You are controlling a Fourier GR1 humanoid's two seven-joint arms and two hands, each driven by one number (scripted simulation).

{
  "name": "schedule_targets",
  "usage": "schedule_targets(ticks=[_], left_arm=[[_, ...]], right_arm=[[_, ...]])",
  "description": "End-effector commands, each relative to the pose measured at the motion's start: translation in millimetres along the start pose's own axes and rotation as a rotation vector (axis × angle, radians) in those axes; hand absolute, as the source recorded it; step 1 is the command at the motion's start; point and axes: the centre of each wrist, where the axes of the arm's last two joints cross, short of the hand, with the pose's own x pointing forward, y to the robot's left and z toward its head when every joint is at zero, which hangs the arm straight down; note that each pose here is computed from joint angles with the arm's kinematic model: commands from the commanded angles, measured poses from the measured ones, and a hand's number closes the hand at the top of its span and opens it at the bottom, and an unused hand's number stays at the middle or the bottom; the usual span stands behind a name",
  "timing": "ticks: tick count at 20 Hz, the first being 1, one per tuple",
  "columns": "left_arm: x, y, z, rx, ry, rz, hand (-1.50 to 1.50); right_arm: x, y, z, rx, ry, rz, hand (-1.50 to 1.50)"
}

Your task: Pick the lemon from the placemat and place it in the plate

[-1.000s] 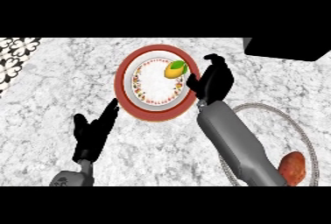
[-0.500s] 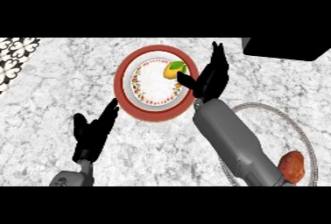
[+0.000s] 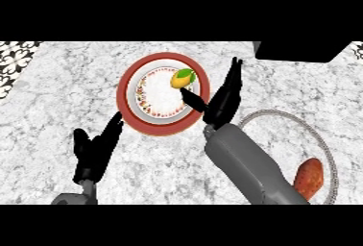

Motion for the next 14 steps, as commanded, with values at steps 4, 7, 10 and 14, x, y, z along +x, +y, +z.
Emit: schedule_targets(ticks=[4, 7, 10, 14], left_arm=[[-7.1, 22.6, 12.5, 0.042, 0.033, 0.029, 0.0], [-29.6, 13.0, 8.9, 0.052, 0.041, 0.022, 0.0], [-7.8, 21.6, 20.2, 0.048, 0.043, 0.035, 0.0], [-11.2, 12.5, 7.4, 0.061, 0.028, 0.025, 0.0]], right_arm=[[-4.8, -13.8, 65.7, 0.137, 0.042, -0.17, -1.5], [-24.9, -31.9, 102.7, 0.197, 0.021, -0.187, -1.5], [-28.3, -30.5, 103.0, 0.228, 0.024, -0.128, -1.5], [-43.0, -46.4, 122.9, 0.28, -0.005, -0.074, -1.5]])
